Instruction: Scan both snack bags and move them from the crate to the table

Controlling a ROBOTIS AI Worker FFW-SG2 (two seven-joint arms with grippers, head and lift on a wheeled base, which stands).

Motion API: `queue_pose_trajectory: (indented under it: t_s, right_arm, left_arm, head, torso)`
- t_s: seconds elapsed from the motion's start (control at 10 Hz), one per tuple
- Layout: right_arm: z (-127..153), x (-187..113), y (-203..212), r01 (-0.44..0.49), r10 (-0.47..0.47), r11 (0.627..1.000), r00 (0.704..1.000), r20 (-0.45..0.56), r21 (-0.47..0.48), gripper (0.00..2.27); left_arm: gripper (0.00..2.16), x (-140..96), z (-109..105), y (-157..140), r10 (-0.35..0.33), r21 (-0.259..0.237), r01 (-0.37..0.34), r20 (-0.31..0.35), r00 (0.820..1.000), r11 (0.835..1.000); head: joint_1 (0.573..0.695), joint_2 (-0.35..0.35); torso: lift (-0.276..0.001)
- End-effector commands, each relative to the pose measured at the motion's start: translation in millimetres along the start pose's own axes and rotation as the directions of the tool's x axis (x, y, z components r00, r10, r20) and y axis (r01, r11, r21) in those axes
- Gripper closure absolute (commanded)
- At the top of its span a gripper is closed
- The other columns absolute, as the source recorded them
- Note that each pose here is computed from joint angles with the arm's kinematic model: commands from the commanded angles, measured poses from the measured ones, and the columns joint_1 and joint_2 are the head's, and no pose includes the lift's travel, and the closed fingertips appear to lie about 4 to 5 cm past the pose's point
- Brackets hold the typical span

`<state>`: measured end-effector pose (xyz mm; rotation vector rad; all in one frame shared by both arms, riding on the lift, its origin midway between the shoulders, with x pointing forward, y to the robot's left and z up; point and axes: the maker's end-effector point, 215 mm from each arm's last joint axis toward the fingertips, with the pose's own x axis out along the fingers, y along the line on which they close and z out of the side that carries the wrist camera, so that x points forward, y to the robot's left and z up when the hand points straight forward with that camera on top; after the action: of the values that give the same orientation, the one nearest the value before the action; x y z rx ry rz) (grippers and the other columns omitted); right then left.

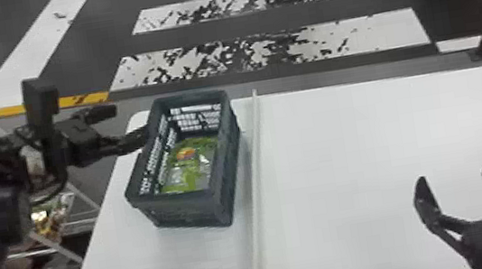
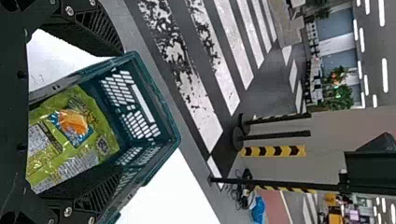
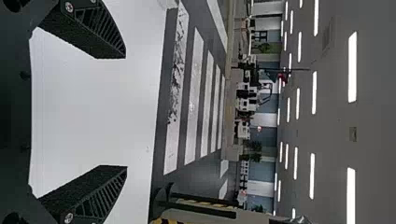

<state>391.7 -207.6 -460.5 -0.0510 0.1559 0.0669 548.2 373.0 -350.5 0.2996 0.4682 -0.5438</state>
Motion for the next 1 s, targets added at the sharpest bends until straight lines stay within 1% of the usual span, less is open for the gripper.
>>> queue_pose_trajectory:
  t_s: [0.0, 0.1, 0.2, 0.4, 0.5, 0.6, 0.8, 0.9]
  right_arm:
    - [-3.5, -2.8, 0.7, -0.001, 0.001, 1.000, 1.000, -0.008, 0.000, 0.09]
    - [-4.1, -3.5, 0.5, 0.001, -0.001, 1.000, 1.000, -0.008, 0.000, 0.09]
    - [-4.0, -3.9, 0.9, 0.001, -0.001, 1.000, 1.000, -0.008, 0.002, 0.09]
    - [-4.4, -5.3, 0.4, 0.002, -0.002, 1.000, 1.000, -0.007, 0.001, 0.09]
    - [-4.1, -5.9, 0.2, 0.004, -0.004, 1.000, 1.000, -0.005, 0.001, 0.09]
    - [-1.1, -6.5, -1.8, 0.007, -0.007, 1.000, 1.000, 0.006, 0.003, 0.09]
    - [4.2, -8.2, -7.8, 0.017, -0.018, 1.000, 0.999, 0.031, 0.013, 0.09]
    - [4.7, -9.4, -11.1, 0.024, -0.024, 1.000, 0.999, 0.037, 0.019, 0.09]
  left_arm:
    - [0.14, 25.1, -4.6, -1.9, -0.037, 0.029, 0.038, -0.047, 0.998, 0.999]
    - [0.14, 46.2, -1.7, -10.5, -0.082, 0.064, 0.087, -0.075, 0.994, 0.994]
    - [0.14, 60.9, -1.9, -16.4, -0.116, 0.092, 0.127, -0.113, 0.987, 0.988]
    - [0.14, 83.2, -9.9, -26.9, -0.166, 0.139, 0.197, -0.206, 0.964, 0.971]
    - [0.14, 93.1, -16.7, -33.4, -0.177, 0.168, 0.222, -0.250, 0.952, 0.960]
    - [0.14, 99.9, -24.2, -38.4, -0.187, 0.171, 0.240, -0.276, 0.943, 0.956]
    - [0.14, 113.0, -49.5, -53.7, -0.208, 0.201, 0.290, -0.348, 0.914, 0.936]
    - [0.14, 118.6, -62.4, -64.6, -0.227, 0.206, 0.320, -0.378, 0.897, 0.925]
  head:
    - [0.695, 0.195]
    - [0.695, 0.185]
    - [0.695, 0.176]
    - [0.695, 0.142]
    - [0.695, 0.130]
    - [0.695, 0.126]
    - [0.695, 0.110]
    - [0.695, 0.102]
  torso:
    - [-0.037]
    - [-0.037]
    - [-0.037]
    - [-0.037]
    - [-0.037]
    - [-0.037]
    - [-0.037]
    - [-0.037]
